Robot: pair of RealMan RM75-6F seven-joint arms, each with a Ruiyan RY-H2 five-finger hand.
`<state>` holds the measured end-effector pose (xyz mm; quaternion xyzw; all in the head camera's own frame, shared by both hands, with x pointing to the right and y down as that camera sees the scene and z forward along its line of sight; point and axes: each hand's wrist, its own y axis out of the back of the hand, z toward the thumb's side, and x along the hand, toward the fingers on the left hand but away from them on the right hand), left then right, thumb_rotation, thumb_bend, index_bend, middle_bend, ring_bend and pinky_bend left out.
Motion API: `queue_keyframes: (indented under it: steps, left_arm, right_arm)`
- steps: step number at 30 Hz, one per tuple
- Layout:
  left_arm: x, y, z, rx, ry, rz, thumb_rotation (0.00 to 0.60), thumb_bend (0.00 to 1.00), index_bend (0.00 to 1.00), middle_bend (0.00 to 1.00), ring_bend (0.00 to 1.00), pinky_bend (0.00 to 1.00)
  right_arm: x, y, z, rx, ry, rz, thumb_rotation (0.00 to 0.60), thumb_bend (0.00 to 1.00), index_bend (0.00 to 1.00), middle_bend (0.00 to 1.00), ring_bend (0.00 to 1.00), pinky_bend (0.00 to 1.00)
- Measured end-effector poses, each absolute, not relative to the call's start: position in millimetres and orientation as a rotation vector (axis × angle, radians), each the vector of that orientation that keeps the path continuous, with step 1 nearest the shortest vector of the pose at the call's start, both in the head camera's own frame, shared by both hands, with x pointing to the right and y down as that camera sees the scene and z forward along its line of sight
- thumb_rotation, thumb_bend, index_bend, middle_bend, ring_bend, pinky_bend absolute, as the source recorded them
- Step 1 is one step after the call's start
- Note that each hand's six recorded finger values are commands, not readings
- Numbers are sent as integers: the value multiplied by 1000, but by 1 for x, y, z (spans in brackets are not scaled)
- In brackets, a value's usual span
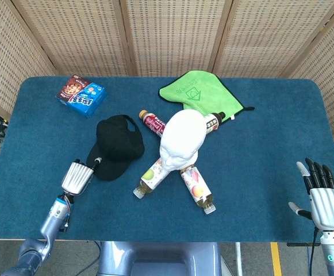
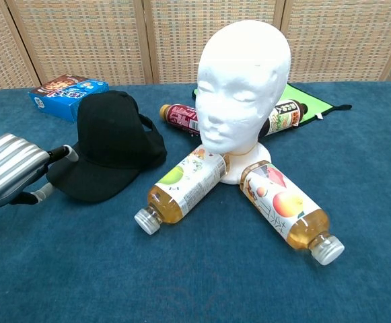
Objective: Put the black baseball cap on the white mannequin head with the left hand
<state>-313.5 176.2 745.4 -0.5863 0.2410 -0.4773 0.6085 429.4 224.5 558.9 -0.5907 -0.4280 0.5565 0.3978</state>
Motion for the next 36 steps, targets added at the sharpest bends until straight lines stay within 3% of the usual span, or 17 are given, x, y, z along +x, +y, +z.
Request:
queue_keyframes:
  steps: [25, 27, 32, 36]
  left_arm:
    - [-307, 175, 762, -1314, 448, -1159, 600, 406, 299, 948, 901, 746]
    - [-308, 174, 762, -1305, 445, -1165, 600, 432, 353, 949, 901, 746]
    - [-306, 167, 762, -1282, 438, -1167, 600, 614, 722, 961, 907, 752]
    - [-302, 163, 754, -1261, 445, -1121, 600, 674, 771, 967, 909, 754]
  right_arm:
    - [430, 225, 560, -1494, -1086, 1406, 600, 34, 81, 0, 0, 0]
    - [430, 225, 560, -1495, -1085, 1405, 600, 33, 83, 0, 0, 0]
    - [430, 225, 561, -1496, -1082, 1404, 600, 33, 93, 0, 0, 0]
    - [431, 225, 560, -1493, -1086, 1406, 600, 34, 104, 0, 0, 0]
